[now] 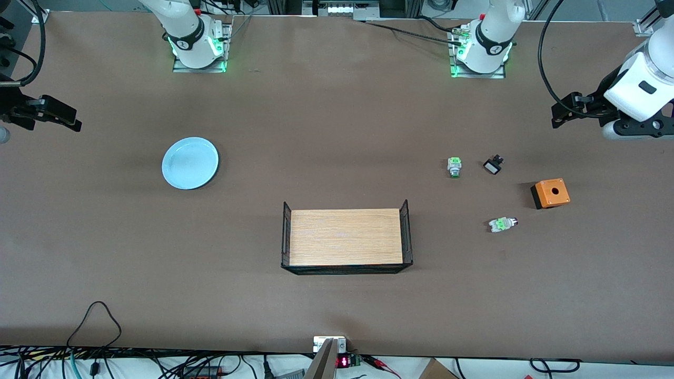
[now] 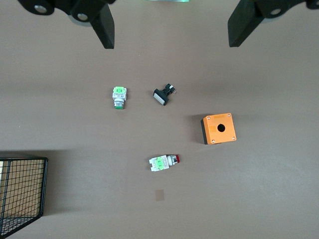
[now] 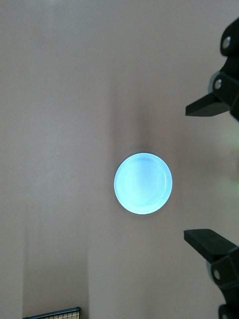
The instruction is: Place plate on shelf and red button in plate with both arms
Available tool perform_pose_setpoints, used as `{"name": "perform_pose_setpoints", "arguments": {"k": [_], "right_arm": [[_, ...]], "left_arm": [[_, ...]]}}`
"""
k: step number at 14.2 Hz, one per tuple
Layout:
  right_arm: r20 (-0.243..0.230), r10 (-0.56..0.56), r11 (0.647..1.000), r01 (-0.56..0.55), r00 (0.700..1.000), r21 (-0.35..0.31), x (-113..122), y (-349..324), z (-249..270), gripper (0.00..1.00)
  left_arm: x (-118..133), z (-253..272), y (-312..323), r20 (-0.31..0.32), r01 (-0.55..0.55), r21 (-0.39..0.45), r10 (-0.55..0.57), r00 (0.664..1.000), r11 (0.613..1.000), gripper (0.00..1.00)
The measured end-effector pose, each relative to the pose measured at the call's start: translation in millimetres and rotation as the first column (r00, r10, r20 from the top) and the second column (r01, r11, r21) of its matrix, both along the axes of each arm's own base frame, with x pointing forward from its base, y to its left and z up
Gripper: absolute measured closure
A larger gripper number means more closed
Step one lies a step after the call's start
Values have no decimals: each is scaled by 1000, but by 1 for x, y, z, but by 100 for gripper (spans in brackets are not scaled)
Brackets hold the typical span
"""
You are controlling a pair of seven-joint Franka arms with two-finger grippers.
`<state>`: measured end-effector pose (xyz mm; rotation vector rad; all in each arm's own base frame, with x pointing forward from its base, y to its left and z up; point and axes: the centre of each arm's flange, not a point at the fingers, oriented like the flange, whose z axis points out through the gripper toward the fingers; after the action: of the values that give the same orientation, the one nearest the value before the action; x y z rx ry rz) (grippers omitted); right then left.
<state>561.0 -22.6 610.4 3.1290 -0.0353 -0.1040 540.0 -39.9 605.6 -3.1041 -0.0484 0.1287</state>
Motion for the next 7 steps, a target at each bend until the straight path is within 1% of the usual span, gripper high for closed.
{"name": "perform_pose_setpoints", "arguments": {"k": [7], "right_arm": [[-15,-3,1000,3,1000,0,0,-1,-2,0]], "left_arm": [[0,0,0,0,0,0,0,1000,1000,0]]}}
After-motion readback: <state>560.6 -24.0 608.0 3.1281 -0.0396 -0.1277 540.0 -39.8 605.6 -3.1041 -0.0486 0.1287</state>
